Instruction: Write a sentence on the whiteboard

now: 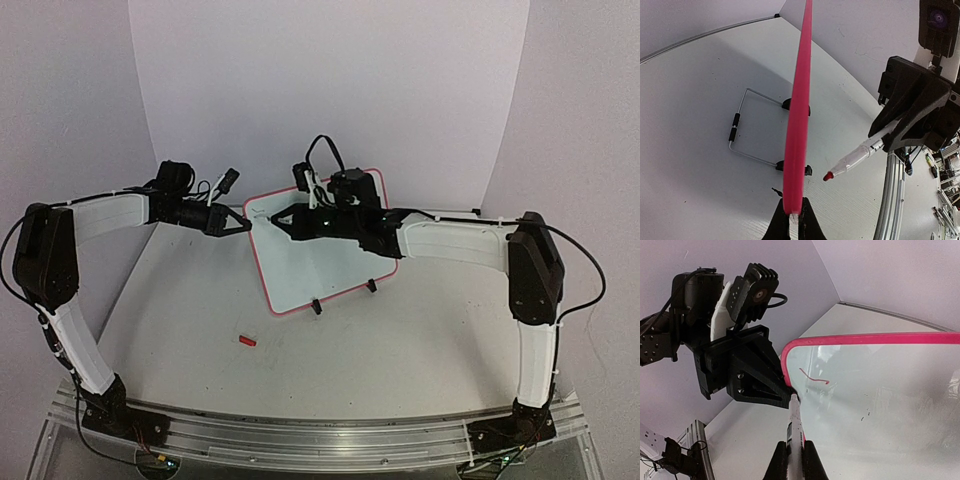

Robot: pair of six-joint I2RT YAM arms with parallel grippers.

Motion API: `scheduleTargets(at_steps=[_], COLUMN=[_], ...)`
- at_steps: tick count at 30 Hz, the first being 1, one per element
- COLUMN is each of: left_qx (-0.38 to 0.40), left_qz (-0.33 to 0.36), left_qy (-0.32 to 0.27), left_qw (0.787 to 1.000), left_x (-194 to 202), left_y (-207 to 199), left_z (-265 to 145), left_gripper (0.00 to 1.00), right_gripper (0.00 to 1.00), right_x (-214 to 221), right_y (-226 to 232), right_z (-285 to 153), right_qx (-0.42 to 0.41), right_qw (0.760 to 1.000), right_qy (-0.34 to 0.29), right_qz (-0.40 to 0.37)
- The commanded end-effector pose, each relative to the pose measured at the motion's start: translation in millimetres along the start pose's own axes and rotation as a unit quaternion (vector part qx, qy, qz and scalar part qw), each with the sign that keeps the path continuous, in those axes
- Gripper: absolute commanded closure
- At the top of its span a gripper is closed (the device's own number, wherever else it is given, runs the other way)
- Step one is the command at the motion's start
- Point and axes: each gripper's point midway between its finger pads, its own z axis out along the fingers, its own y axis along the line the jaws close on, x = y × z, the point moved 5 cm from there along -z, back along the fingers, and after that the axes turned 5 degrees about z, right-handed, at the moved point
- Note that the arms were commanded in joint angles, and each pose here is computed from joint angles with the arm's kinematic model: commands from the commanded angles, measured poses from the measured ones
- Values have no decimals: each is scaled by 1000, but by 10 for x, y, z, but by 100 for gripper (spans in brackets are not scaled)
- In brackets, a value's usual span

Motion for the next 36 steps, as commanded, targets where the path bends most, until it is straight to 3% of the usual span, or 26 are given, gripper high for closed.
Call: scheduleTargets(at_steps=[1,36], left_qx=[11,12], left_qz=[23,28], left_qy=[-1,1], left_qw=[1000,1000], left_x=[-86,-99], left_y=[-157,-192], left_z=[-3,9], left_gripper=[100,100], right_gripper=[100,100], right_x=[-326,-75], right_y=[215,-91], right_z=[-94,114], right_qx=[-25,29], right_qw=[999,999], right_qy=[-38,-11], right_qz=[-19,9])
